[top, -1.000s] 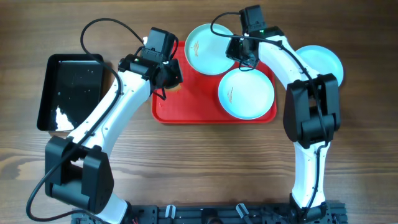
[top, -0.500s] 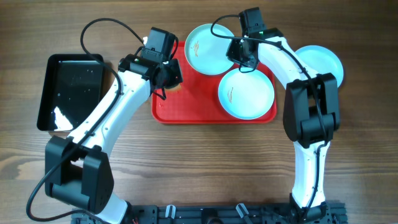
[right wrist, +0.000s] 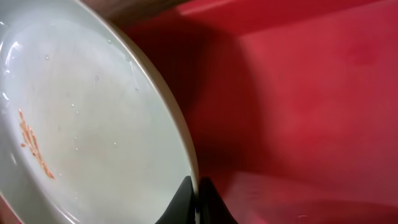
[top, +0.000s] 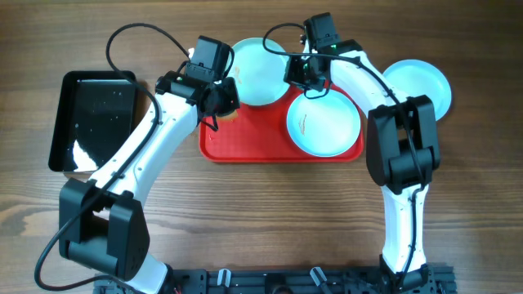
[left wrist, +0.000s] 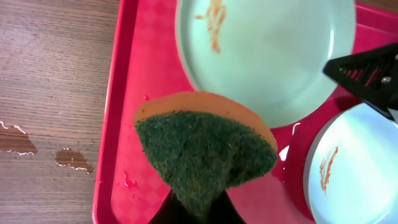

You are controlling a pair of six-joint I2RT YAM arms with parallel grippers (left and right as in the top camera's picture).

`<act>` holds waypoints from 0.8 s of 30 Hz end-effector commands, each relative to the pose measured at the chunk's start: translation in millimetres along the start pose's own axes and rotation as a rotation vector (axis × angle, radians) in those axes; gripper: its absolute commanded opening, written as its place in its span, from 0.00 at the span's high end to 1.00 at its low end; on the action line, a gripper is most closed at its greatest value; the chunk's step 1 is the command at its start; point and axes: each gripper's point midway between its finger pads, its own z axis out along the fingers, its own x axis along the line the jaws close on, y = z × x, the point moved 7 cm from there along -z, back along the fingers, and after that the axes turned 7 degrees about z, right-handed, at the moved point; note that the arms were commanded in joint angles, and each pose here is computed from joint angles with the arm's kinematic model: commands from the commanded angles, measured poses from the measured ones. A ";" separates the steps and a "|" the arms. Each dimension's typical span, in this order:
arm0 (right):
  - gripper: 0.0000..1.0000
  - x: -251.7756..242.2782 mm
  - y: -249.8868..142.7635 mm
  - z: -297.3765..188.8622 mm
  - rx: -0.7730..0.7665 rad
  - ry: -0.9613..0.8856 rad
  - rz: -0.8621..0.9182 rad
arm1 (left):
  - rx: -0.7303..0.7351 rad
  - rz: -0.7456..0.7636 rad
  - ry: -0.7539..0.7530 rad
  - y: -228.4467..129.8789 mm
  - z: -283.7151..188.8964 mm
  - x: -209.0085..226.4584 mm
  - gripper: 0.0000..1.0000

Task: Clean dirty plates on tray and stack at the side
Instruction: 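Grasp the top plate's rim with the right gripper and hold it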

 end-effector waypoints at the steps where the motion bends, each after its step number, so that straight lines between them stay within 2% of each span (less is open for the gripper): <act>1: 0.96 13.4 -13.5 7.9 0.094 0.075 -0.075 | 0.007 0.032 0.039 -1.9 5.3 5.9 0.96; 13: 0.96 11.2 -65.2 13.0 0.267 -0.080 -0.248 | 0.037 0.036 0.073 1.1 7.5 35.1 0.96; 18: 0.96 11.1 -74.1 15.5 0.264 -0.155 -0.272 | 0.074 0.042 0.058 -11.0 15.0 34.5 0.96; 24: 0.96 2.0 -70.1 16.1 0.199 -0.269 -0.199 | 0.135 0.039 0.005 -32.2 29.5 34.2 0.96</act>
